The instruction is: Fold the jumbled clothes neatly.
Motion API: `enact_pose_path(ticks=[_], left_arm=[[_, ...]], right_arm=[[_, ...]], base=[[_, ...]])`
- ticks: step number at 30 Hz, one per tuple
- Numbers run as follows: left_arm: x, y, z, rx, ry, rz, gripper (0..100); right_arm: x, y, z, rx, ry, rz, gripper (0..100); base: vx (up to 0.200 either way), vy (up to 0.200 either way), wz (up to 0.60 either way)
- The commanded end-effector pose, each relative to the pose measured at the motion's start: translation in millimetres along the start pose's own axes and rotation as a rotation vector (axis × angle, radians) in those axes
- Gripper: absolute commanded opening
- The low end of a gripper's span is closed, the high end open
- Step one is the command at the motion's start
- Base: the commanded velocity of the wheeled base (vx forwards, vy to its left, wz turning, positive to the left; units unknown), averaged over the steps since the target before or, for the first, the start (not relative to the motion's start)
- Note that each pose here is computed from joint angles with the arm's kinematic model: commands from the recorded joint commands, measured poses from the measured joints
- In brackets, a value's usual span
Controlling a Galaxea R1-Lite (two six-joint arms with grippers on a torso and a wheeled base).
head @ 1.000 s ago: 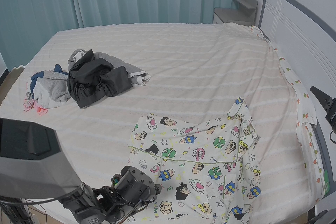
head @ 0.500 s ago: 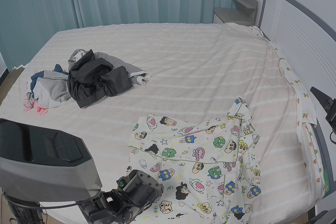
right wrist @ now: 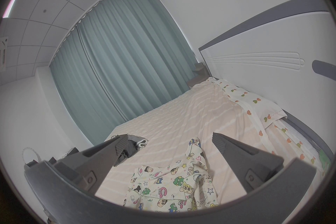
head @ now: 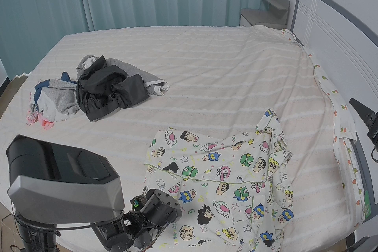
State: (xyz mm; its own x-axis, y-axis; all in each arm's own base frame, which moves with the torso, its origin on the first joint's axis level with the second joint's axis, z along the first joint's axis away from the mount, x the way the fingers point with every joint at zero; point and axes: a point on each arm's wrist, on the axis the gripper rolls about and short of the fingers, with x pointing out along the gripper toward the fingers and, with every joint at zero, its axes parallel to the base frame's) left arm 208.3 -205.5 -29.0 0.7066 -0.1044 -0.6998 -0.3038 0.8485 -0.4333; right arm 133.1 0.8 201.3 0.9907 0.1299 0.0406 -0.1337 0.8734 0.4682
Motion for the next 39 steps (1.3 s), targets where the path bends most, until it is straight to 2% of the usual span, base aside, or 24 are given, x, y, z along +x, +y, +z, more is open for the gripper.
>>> enact_pose_path(ticks=[1, 5, 12, 17, 21, 33, 39], left_arm=[[2, 3, 3, -0.008, -0.009, 0.016, 0], [-3, 1, 12, -0.023, -0.033, 0.003, 0], [-10, 4, 28, 0.008, -0.098, 0.015, 0], [-8, 16, 49, 0.01, -0.159, 0.024, 0], [-3, 26, 54, 0.013, -0.184, 0.03, 0], [14, 40, 62, 0.018, -0.217, 0.062, 0], [16, 42, 63, 0.01, -0.174, 0.038, 0]], right_arm=[[-1, 0, 0, 0.0, -0.001, 0.002, 100], [-1, 0, 0, 0.0, -0.002, 0.003, 100], [-1, 0, 0, 0.0, -0.003, 0.002, 100], [-1, 0, 0, 0.0, -0.003, 0.002, 100], [-1, 0, 0, 0.001, -0.003, 0.002, 100], [-1, 0, 0, 0.001, -0.003, 0.002, 100], [-1, 0, 1, 0.001, -0.005, 0.001, 100]], base=[[0.0, 0.0, 0.0], [0.0, 0.0, 0.0], [0.0, 0.0, 0.0], [0.0, 0.0, 0.0], [0.0, 0.0, 0.0], [0.0, 0.0, 0.0], [0.0, 0.0, 0.0]])
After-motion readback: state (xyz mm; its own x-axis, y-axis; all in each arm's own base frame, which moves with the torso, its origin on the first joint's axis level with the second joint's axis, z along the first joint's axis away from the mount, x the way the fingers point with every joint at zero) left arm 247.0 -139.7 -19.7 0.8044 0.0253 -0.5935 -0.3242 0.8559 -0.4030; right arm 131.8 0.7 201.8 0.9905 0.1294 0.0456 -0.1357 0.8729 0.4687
